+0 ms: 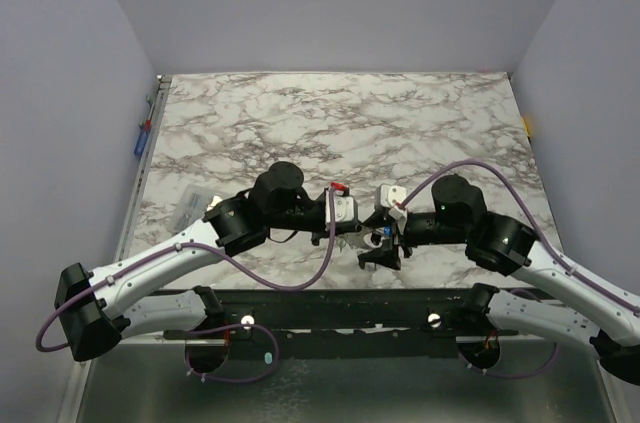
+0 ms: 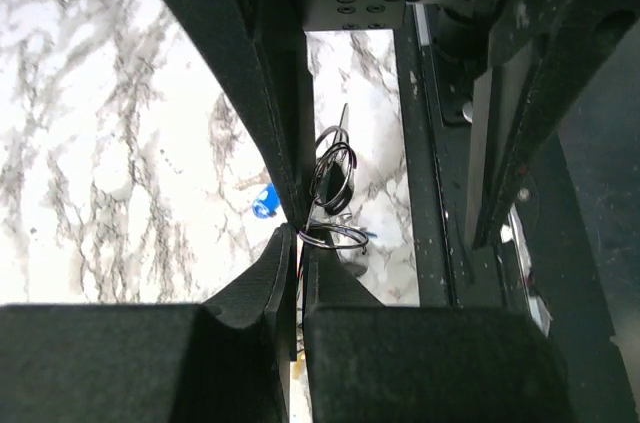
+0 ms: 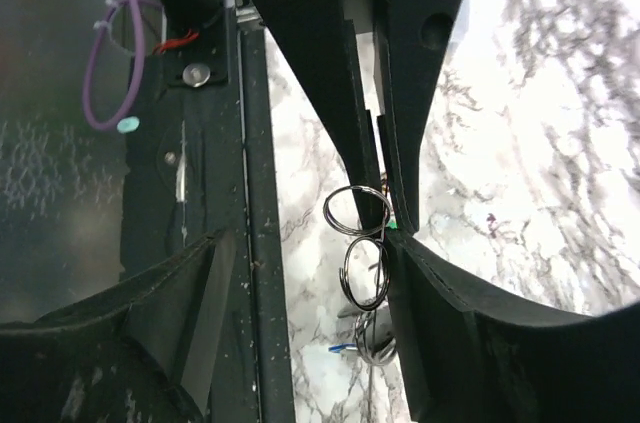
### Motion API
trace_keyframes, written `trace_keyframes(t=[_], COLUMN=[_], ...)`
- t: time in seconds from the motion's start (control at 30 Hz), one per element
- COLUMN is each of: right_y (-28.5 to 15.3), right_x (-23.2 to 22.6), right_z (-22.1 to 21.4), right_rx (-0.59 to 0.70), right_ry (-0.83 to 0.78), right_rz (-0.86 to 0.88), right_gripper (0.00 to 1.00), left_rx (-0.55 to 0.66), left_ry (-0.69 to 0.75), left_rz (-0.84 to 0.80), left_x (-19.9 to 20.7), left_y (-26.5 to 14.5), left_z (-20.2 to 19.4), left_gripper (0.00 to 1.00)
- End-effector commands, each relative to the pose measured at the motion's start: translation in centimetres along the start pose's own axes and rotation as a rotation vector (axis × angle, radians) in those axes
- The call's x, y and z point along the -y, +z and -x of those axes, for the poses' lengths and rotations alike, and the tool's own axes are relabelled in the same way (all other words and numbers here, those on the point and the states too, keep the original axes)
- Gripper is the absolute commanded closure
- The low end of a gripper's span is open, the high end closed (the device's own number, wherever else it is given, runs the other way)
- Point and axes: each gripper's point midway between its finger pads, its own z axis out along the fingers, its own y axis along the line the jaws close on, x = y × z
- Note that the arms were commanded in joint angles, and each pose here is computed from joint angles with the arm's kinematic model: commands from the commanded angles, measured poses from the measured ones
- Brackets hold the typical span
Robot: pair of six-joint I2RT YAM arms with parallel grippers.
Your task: Put the keys on the keyring
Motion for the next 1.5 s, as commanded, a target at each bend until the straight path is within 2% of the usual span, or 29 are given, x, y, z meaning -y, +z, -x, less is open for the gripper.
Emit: trace_keyframes(t=[0.0,0.1,0.43,0.6,0.8,0.97,1.17,1.47], right_y=[-2.2,-3.6,-8.3,-8.3,-7.2,-6.6,-6.3,-4.7], right_x=[4.0,4.9,6.8,6.0,4.4,3.9,4.1,3.3], right_z=[5.0,6.1,7.9,7.3,6.8,7.0,7.4,5.2], right_rx=[0.161,0.203,0.334,0.326,0.358,0.366,0.322,0.14], right_ry=[-0.106,-0.13,-0.268,-0.4,-0.441,-0.454,-0.473,-0.432], right_rz=[-0.242,-0.319,-0.558,-0.525,-0.434,-0.388,-0.369,-0.234], right_gripper=[0.28,0.23,0.2,0.21,0.27,0.3,0.21,0.22], left_rx=[0.113,0.129,0.206,0.249,0.315,0.311,0.266,0.223], left_ry=[-0.004,-0.03,-0.14,-0.23,-0.338,-0.321,-0.237,-0.097], left_rz=[-0.013,0.021,0.116,0.185,0.237,0.238,0.191,0.09], left_x=[0.7,0.0,-2.0,-3.4,-4.4,-4.2,-3.1,-1.2], left_y=[0.1,0.1,-0.2,-0.3,-0.5,-0.6,-0.7,-1.0], left_z=[4.1,4.3,6.0,6.8,7.8,7.3,6.2,5.8], left_gripper=[1.0,1.0,1.0,1.0,1.0,1.0,1.0,1.0])
